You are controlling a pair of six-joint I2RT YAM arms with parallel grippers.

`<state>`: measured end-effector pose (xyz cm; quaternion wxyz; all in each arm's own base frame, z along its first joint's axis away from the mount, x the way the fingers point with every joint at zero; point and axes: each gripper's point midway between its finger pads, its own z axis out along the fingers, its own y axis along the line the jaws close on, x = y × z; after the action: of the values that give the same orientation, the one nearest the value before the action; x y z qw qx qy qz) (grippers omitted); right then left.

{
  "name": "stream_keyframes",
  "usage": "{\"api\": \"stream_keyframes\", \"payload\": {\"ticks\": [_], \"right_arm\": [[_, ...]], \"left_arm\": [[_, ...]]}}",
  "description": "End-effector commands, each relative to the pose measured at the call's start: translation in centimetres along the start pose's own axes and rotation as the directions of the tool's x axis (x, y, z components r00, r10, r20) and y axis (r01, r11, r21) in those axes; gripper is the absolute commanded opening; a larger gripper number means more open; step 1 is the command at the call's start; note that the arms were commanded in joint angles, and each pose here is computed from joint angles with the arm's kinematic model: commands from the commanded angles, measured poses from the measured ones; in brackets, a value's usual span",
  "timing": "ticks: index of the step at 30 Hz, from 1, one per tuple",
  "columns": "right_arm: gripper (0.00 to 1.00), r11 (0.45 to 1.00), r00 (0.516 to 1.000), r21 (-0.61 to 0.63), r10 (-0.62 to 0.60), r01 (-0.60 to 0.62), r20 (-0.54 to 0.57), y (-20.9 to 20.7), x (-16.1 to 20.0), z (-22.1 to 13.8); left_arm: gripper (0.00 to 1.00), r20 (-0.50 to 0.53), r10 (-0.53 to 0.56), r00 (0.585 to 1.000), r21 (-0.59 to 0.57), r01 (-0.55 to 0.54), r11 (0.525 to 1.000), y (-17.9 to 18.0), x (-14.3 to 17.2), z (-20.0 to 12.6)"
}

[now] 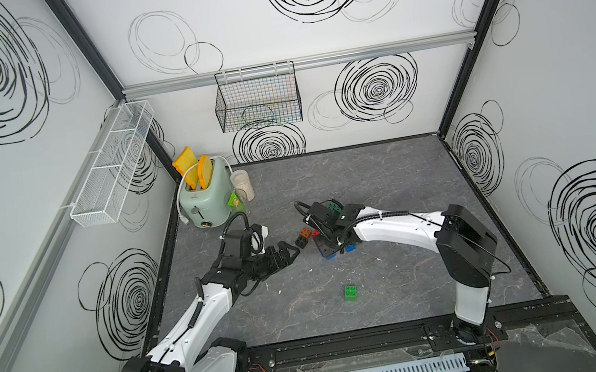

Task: Assemble the letter f with lego
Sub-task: Assemble the lego brick with the lego brick.

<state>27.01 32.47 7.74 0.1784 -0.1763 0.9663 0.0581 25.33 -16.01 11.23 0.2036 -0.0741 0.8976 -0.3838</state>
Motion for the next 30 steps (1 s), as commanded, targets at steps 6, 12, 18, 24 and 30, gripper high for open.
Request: {"api": "stream_keyframes", "payload": {"ticks": [6, 12, 18, 24, 30], "right_arm": [[0.44, 0.996, 0.99, 0.08, -0.016, 0.027, -0.137, -1.2, 2.9, 0.8], [0.47, 0.996, 0.992, 0.078, -0.026, 0.036, -0.122, -0.8, 2.0, 0.8], [0.52, 0.996, 0.994, 0.082, -0.035, 0.043, -0.1, -0.6, 1.0, 0.3], [0.58, 0.997, 0.999, 0.062, -0.043, 0.045, -0.028, 0.0, -0.9, -1.0], [0.62, 0.998, 0.998, 0.032, -0.054, 0.054, 0.01, 0.8, -2.3, -2.0]], "left_arm": [[0.98, 0.032, 0.034, 0.999, 0.034, -0.035, 0.999, -1.0, -0.8, -0.5], [0.98, 0.033, 0.032, 0.999, 0.032, -0.033, 0.999, -0.9, -0.8, -0.5], [0.98, 0.033, 0.031, 0.999, 0.026, -0.032, 0.999, -0.8, -0.8, -0.5], [0.98, 0.035, 0.029, 0.999, 0.017, -0.03, 0.999, -0.7, -0.8, -0.5], [0.98, 0.036, 0.029, 0.999, 0.008, -0.03, 1.0, -0.5, -0.8, -0.5]]}}
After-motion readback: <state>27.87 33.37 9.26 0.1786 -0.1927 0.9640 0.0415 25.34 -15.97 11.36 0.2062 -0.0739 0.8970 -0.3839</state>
